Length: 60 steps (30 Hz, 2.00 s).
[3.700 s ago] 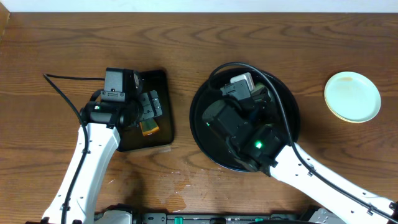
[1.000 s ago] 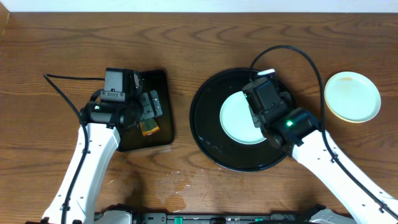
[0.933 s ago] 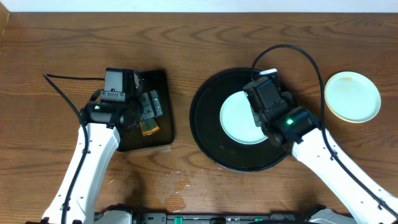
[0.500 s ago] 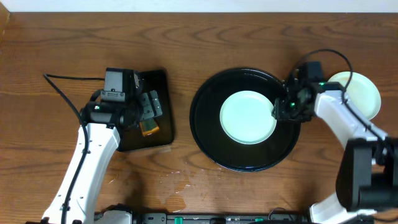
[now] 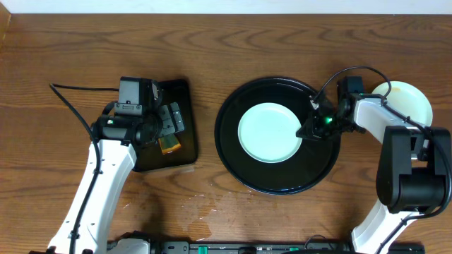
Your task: Clean dirty plates on tray and stack at the side
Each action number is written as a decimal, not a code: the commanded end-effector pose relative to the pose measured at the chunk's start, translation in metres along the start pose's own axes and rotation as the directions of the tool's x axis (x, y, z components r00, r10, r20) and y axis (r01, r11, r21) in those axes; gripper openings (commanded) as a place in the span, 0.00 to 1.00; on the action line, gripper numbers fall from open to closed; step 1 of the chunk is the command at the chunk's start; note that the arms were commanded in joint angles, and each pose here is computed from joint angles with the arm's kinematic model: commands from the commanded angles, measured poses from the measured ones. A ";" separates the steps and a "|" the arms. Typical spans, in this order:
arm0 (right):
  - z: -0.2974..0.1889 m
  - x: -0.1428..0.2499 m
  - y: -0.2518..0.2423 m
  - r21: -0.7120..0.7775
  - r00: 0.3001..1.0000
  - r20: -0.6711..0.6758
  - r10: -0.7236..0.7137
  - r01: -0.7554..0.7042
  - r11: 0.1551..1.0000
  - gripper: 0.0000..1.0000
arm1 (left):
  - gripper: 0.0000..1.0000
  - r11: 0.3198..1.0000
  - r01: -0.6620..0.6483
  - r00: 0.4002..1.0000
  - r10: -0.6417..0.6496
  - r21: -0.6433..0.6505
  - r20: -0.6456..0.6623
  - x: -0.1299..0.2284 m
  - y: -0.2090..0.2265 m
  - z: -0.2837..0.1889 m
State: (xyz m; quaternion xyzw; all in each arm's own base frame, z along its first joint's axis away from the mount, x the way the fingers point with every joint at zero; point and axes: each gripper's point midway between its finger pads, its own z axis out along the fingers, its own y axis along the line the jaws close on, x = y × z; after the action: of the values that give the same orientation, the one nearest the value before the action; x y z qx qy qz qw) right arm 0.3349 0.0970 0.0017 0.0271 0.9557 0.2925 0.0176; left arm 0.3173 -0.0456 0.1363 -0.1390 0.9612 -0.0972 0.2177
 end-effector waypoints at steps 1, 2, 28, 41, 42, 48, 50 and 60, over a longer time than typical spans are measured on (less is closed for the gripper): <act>-0.025 -0.011 0.000 0.101 0.996 0.085 -0.037 0.029 0.994 0.01 | 0.92 1.000 -0.008 1.000 0.008 0.009 0.002 -0.003 -0.002 -0.002; -0.035 -0.014 0.005 0.119 0.992 0.114 -0.059 0.045 0.992 0.01 | 0.92 1.000 -0.008 1.000 0.008 0.009 0.002 -0.003 -0.002 -0.002; -0.212 0.022 0.137 0.874 0.556 0.423 -0.715 -0.041 0.485 0.01 | 0.92 1.000 -0.008 1.000 0.008 0.009 0.002 -0.003 -0.002 -0.002; -0.209 0.031 0.154 0.898 0.511 0.388 -0.767 -0.021 0.440 0.01 | 0.92 1.000 -0.008 1.000 0.008 0.009 0.002 -0.003 -0.002 -0.002; -0.209 0.031 0.154 0.898 0.511 0.387 -0.767 -0.021 0.440 0.01 | 0.92 1.000 -0.008 1.000 0.008 0.009 0.002 -0.003 -0.002 -0.002; -0.209 0.031 0.154 0.899 0.511 0.384 -0.769 -0.019 0.437 0.01 | 0.92 1.000 -0.008 1.000 0.008 0.009 0.002 -0.003 -0.002 -0.002; -0.209 0.031 0.154 0.901 0.511 0.381 -0.770 -0.017 0.434 0.01 | 0.92 1.000 -0.008 1.000 0.008 0.009 0.002 -0.003 -0.002 -0.002; -0.209 0.031 0.155 0.913 0.511 0.350 -0.785 0.003 0.409 0.01 | 0.92 1.000 -0.008 1.000 0.008 0.009 0.002 -0.003 -0.002 -0.002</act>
State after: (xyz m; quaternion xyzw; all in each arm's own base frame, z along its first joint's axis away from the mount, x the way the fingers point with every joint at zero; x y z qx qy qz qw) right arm 0.3001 0.1120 0.2542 -0.1054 0.8436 -0.2386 0.4694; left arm 0.3172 -0.0456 0.1363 -0.1390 0.9612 -0.0971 0.2176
